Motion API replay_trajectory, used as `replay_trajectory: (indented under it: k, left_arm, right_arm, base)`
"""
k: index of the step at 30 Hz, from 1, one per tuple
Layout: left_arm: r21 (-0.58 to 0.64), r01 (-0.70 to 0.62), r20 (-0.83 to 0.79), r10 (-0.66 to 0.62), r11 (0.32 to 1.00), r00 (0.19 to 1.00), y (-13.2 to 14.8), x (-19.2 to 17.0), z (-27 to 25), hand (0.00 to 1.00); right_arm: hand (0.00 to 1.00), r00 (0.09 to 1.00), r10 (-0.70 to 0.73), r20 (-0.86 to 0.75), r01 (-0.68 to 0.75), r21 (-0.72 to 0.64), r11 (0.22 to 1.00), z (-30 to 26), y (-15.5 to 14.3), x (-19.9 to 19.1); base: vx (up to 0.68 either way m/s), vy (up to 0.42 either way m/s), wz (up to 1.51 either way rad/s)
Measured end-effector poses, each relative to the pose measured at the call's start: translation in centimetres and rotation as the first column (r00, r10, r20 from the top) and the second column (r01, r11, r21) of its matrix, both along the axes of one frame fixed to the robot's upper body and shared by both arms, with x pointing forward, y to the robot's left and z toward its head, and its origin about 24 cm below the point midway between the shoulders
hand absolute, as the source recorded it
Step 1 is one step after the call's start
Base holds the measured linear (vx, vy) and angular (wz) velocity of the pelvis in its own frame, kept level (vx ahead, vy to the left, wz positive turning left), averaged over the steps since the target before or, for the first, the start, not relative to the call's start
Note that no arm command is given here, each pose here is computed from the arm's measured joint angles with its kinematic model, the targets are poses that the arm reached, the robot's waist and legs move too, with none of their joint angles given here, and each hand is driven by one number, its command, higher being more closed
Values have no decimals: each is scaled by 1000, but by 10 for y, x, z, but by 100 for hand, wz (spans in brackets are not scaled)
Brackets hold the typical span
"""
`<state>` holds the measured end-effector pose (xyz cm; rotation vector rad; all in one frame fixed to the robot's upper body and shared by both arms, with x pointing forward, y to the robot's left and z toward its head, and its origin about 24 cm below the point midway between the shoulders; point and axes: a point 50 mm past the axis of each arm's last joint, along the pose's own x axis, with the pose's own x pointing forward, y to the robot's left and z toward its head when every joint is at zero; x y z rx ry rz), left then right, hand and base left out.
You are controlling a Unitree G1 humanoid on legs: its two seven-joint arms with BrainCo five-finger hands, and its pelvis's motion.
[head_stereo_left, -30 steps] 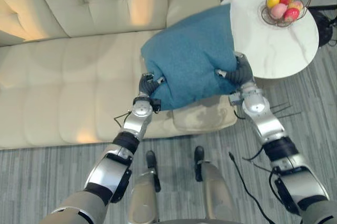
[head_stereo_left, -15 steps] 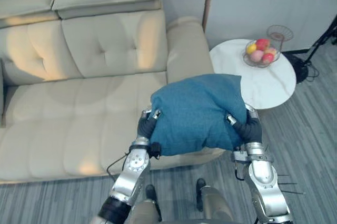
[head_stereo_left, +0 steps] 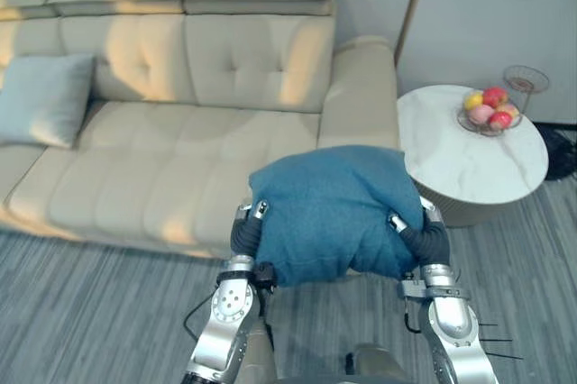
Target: Pick up cushions and gather them together orderly.
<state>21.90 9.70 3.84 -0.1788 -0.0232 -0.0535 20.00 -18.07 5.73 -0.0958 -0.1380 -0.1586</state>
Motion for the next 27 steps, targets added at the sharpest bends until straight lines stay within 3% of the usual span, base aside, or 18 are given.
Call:
replay_trajectory:
  k: [6,14,27]
  left_arm:
    - [4,36,19,-36,999,999,-6,3,4,100]
    - [63,61,-2,-61,996,998,3,2,-3,100]
    - [94,85,-24,-83,992,996,6,3,-7,100]
  right_arm:
    - [100,999,-48,3,48,23,999,-1,-5,0]
    - [100,997,-44,-61,48,58,997,-18,0,7]
    - [100,994,-40,-98,48,76,996,-25,0,3]
  base:
    - [-213,-1,88]
    - [-59,150,10]
    - [238,94,27]
